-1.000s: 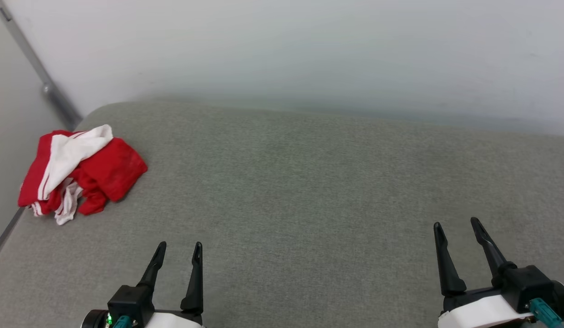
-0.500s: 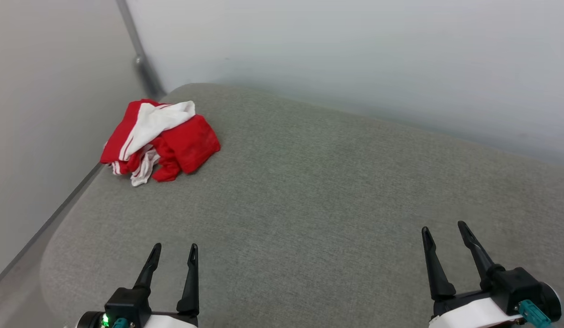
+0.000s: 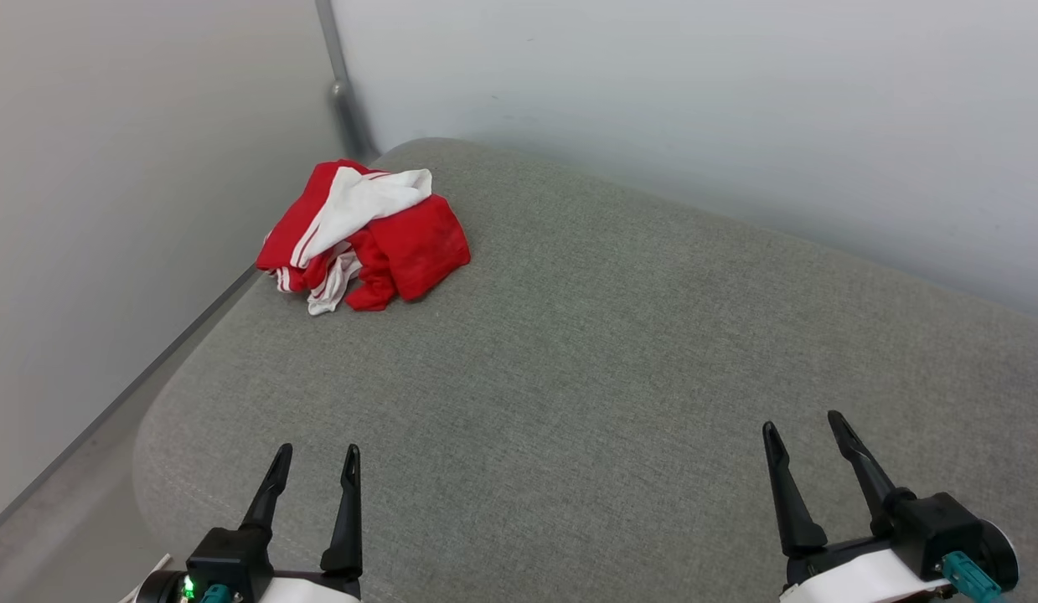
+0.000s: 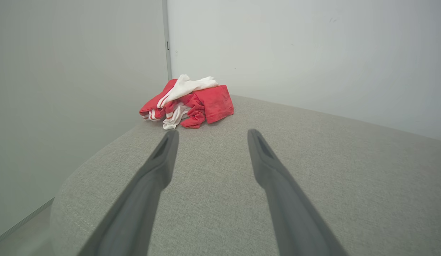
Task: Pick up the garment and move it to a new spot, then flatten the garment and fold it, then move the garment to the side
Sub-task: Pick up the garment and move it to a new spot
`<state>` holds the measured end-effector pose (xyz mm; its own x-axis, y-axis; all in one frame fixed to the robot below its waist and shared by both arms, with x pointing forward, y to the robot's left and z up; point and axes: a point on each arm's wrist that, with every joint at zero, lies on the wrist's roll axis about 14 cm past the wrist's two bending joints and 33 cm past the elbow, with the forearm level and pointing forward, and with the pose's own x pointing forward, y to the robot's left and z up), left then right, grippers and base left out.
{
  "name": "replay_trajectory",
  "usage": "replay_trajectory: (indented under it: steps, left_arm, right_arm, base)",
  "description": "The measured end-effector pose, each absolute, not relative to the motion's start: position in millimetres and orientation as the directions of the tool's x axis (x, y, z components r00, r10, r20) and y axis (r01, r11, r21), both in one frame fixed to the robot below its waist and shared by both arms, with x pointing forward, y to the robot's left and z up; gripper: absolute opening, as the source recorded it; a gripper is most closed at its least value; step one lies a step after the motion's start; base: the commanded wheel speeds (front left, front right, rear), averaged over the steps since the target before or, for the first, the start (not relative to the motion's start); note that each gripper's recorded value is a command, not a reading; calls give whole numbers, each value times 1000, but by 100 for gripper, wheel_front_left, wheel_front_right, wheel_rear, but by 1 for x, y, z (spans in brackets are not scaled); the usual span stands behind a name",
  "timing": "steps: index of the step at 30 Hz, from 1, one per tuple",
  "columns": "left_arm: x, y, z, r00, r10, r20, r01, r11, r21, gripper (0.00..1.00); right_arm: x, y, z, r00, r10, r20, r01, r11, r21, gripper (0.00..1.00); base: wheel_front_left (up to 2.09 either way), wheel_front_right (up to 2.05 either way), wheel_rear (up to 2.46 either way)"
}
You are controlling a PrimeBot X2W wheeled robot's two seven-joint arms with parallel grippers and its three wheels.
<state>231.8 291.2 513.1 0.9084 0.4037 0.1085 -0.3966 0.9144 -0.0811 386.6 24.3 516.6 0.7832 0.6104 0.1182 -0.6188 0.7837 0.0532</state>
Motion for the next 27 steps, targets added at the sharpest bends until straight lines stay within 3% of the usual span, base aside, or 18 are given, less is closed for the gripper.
replay_trajectory:
  steps: [18, 27]
  left_arm:
    - [241, 287, 514, 916, 387, 104, -380, 921, -84, 100]
    - [298, 300, 524, 931, 346, 117, -341, 938, -67, 100]
  right_arm:
    - [389, 23, 508, 787, 609, 98, -616, 786, 62, 100]
    - [416, 14, 494, 811, 578, 86, -583, 812, 42, 100]
  base:
    - [0, 0, 0]
    - [0, 0, 0]
